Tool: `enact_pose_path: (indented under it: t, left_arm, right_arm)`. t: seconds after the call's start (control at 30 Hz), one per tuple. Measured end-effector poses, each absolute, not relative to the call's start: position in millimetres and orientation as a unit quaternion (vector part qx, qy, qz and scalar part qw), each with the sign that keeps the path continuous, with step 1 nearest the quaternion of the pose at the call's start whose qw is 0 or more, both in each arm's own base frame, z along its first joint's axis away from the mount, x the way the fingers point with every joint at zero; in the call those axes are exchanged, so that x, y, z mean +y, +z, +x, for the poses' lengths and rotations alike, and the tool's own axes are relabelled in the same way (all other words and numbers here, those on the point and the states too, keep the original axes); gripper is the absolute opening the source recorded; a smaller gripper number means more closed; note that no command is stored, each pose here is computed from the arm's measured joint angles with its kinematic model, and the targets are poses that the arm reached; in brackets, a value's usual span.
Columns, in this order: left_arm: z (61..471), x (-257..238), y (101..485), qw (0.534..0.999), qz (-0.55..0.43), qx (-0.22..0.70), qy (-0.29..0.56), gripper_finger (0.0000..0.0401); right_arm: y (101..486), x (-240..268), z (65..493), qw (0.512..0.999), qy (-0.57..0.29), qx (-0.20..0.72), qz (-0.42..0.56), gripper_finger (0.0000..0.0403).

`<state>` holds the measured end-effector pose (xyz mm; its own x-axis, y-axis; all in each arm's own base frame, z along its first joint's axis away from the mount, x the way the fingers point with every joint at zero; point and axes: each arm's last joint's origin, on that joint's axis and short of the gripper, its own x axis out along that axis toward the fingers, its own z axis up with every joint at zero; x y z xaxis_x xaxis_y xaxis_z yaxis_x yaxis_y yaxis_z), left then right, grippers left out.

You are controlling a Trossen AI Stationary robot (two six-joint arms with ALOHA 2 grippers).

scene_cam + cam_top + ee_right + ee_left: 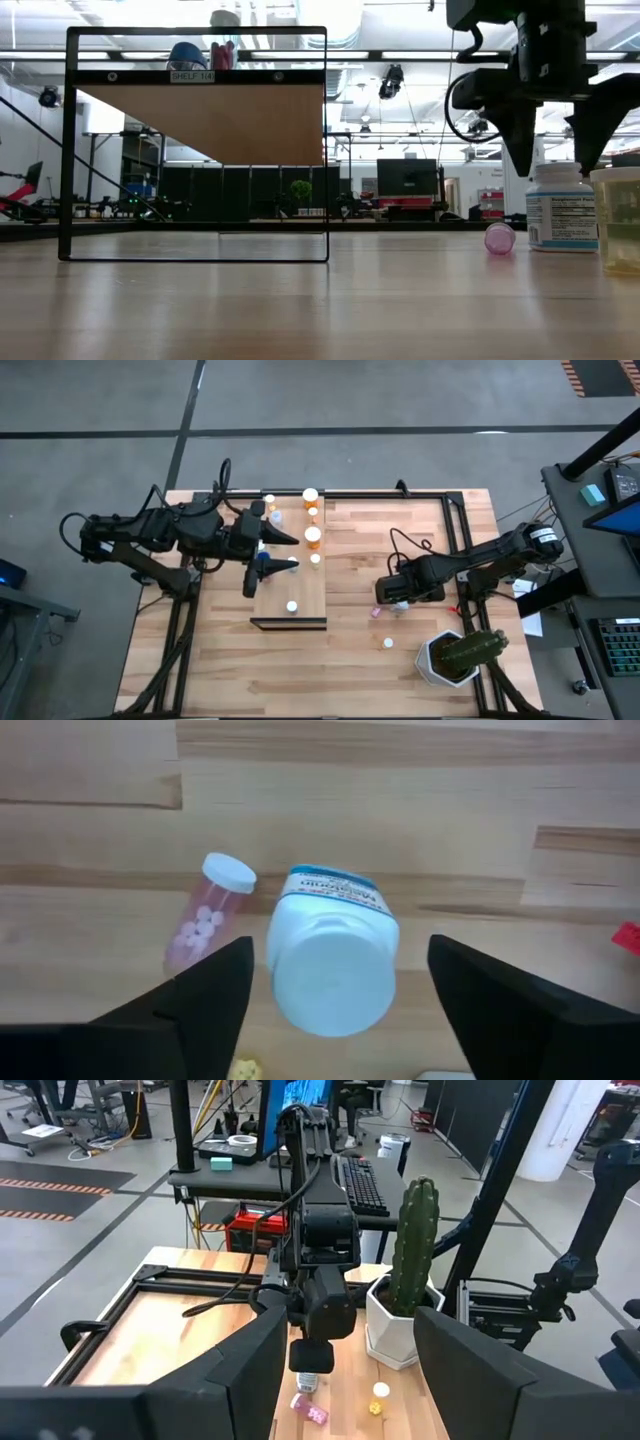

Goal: Pick and place medicine bottles onto shelf by color
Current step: Put the white and blue pill bottle on the shelf

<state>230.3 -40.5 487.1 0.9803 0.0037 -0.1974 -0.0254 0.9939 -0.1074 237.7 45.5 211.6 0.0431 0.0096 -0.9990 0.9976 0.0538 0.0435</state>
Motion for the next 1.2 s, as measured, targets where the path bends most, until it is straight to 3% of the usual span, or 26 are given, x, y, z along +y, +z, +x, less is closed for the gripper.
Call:
enact_pose_path:
  t: [0.43,0.63,0.83,1.2]
  left_arm:
    - [230,-41,487,0.994,-0.053,0.1,0.008,0.0203]
    - [230,-40,487,0.994,-0.051,0.099,0.007,0.0203]
    - [223,-42,489,0.994,-0.057,0.096,0.001,0.0203]
    - [209,-44,489,0.994,-0.064,0.086,-0.012,0.0203]
  right_arm:
    - [207,46,238,0.517,-0.466,0.512,0.504,0.0165]
    - [216,47,241,0.535,-0.445,0.522,0.493,0.0163]
    - [255,46,242,0.559,-0.43,0.558,0.437,0.0173]
    - [340,50,268,0.718,-0.244,0.564,0.328,0.0171]
